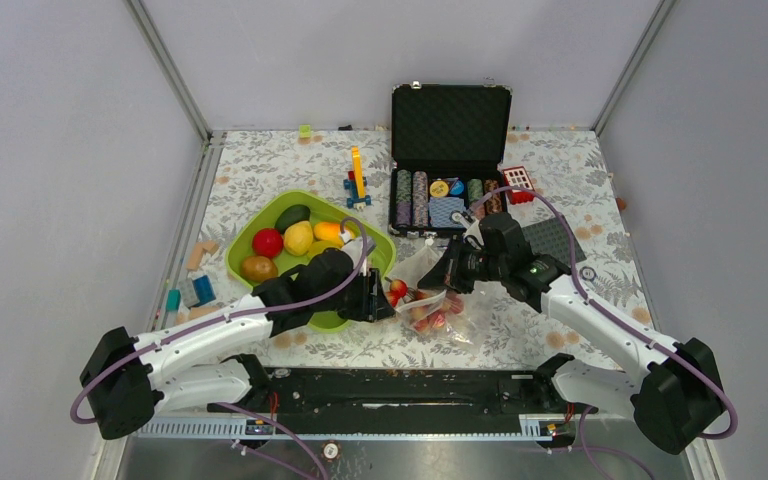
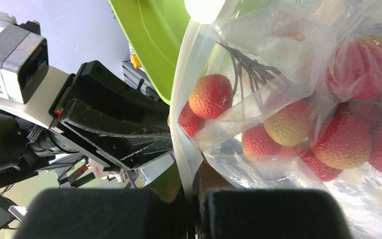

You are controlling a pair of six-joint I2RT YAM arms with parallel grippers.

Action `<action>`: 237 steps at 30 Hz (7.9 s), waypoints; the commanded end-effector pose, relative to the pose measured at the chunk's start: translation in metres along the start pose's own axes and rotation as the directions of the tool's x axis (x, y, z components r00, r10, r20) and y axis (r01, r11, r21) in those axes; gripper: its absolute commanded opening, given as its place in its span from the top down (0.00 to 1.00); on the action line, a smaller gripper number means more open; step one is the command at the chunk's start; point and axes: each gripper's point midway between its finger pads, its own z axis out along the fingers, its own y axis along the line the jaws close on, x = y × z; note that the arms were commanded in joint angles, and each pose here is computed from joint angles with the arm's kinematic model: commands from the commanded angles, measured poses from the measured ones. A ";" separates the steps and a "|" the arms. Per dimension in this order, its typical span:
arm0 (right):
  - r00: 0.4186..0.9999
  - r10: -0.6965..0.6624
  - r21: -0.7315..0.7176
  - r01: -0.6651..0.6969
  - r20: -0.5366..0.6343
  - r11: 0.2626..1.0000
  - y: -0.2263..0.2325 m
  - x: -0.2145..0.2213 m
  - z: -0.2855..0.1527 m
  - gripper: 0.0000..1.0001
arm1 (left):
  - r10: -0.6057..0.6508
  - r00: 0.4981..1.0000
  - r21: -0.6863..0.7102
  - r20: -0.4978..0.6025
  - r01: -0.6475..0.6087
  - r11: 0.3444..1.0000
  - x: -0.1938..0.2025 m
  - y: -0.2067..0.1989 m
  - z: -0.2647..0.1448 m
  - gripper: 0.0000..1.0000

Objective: Place the food in the zip-top bag and seal the zipper
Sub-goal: Place the fake fruit in the zipper food storage bag, then adjust the zipper food storage bag at the center of the board, then pick up the fake vegetable from the bin, then place the fake vegetable in the zipper food storage bag.

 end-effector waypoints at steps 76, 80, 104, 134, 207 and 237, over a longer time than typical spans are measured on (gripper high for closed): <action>0.887 -0.442 0.800 0.166 0.135 0.576 -0.096 -0.044 -0.164 1.00 | 0.131 0.938 -0.036 0.322 -0.126 0.991 -0.106 -0.055 -0.031 1.00; 0.877 -0.466 0.836 0.164 0.120 0.523 -0.091 -0.052 -0.180 1.00 | 0.138 0.936 0.020 0.324 -0.152 0.988 -0.111 -0.078 -0.031 1.00; 0.868 -0.490 0.711 0.293 0.083 0.640 -0.058 -0.078 -0.114 0.97 | 0.243 0.906 -0.161 0.347 -0.198 0.967 -0.137 -0.057 -0.023 0.01; 0.827 -0.543 0.650 0.333 0.146 0.683 -0.055 -0.073 -0.113 0.97 | -0.442 0.583 -0.292 0.682 0.771 0.566 -0.127 0.202 -0.018 0.05; 0.825 -0.541 0.605 0.348 0.166 0.716 -0.051 -0.070 -0.105 0.98 | 0.208 0.730 0.372 0.651 -0.546 0.751 -0.167 -0.191 -0.081 0.72; 0.813 -0.551 0.585 0.357 0.189 0.728 -0.047 -0.067 -0.110 0.98 | 0.307 0.773 0.315 0.555 -0.537 0.783 -0.140 -0.202 0.007 0.30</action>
